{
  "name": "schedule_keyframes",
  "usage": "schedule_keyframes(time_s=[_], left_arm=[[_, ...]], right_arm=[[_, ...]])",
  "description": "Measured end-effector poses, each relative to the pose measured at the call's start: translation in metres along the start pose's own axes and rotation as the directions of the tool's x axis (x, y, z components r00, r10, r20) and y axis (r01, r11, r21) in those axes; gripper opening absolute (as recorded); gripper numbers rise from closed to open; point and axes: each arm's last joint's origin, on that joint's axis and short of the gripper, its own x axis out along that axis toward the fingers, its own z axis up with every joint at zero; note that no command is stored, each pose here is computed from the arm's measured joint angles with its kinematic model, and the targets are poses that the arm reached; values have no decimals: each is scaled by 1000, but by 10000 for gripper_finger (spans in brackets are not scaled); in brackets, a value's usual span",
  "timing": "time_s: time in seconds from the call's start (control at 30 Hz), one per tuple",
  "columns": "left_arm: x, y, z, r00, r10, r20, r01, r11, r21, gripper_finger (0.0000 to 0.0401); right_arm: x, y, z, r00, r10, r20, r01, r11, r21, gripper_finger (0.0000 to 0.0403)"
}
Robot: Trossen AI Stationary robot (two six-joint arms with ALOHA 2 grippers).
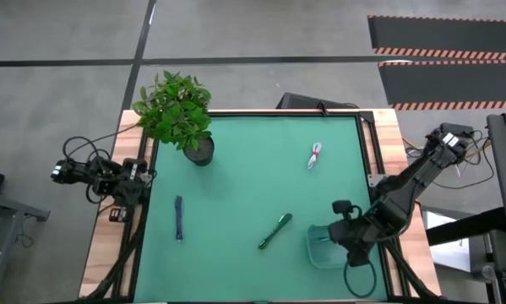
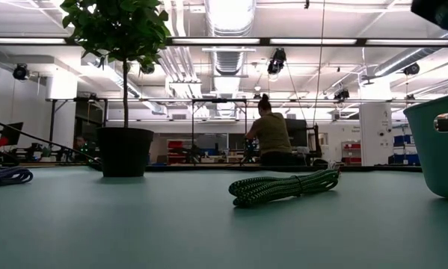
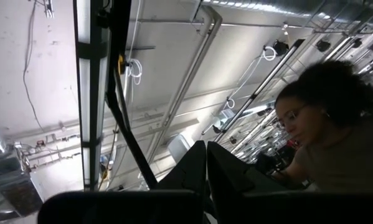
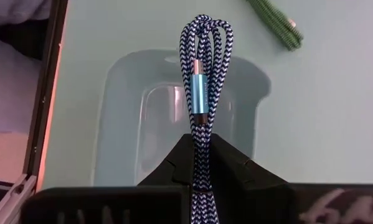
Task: Pick and place USB-C Cables
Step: Put the black blue charger cable into the green bin
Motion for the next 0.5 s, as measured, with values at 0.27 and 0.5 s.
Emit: schedule_keyframes(time_s=[0.27, 0.5], left_arm=[[0, 0, 0, 1000, 0, 0, 0, 1000, 0, 0], [0, 0, 0, 1000, 0, 0, 0, 1000, 0, 0]], right_arm=[[24, -2, -15, 1000, 1, -6, -1, 1000, 9, 20], [34, -4, -21, 1000, -6, -15, 6, 1000, 30, 20]])
